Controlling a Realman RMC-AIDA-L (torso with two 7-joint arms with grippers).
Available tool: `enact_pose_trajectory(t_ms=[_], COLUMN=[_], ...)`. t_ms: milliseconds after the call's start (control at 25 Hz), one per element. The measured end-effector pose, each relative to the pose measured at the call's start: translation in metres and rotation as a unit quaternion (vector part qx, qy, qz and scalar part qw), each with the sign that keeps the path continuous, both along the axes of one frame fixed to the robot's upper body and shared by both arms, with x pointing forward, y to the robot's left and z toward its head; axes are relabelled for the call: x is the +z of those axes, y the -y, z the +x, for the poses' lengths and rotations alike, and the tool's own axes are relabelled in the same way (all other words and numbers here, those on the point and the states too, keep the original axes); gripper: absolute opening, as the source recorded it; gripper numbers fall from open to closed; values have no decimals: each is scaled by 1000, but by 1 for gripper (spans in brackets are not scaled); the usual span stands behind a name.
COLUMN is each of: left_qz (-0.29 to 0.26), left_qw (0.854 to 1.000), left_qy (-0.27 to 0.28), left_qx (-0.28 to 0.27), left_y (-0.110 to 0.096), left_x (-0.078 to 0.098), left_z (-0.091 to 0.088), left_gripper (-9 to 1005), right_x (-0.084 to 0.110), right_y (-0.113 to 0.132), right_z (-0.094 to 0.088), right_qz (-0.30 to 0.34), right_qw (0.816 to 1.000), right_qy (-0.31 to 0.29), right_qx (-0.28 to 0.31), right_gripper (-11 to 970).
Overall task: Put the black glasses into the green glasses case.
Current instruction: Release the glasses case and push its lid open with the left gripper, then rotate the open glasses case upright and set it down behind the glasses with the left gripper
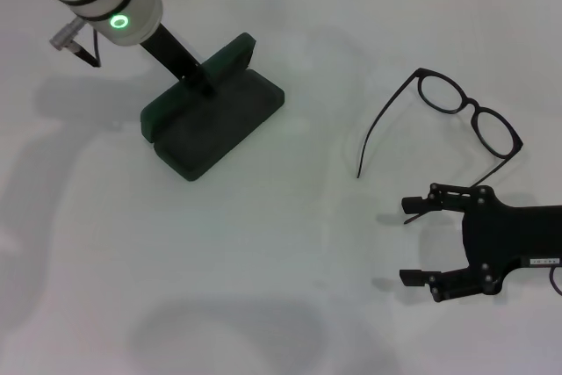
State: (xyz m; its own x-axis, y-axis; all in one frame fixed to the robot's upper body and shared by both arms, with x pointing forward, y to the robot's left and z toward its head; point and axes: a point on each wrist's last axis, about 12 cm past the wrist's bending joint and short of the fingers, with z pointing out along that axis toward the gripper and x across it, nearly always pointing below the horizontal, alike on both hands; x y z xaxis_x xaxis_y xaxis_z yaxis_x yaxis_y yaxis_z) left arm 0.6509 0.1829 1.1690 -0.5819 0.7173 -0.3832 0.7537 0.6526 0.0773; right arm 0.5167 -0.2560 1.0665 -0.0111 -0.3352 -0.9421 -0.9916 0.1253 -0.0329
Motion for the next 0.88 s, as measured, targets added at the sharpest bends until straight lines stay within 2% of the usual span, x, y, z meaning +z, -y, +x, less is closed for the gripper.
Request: enact_pose_trajectory(t_ms=[200,560,880], left_qz=[3,3,-22], left_qw=[1000,1000,987], left_qy=[4,10,49], left_qx=[-1,-24,-149], left_y=[0,1,7], left_x=[-1,1,16], left_z=[0,-1,-13], left_gripper=[326,199,199], right_x=[-1,-3,-4], right_y=[-1,-1,-1], right_z=[-1,-2,-4], right_qz=[2,4,4], right_qw=[1000,1000,1000], right_qy=[-3,-7,-9], right_qx=[0,-1,-2], right_gripper=[873,873,873])
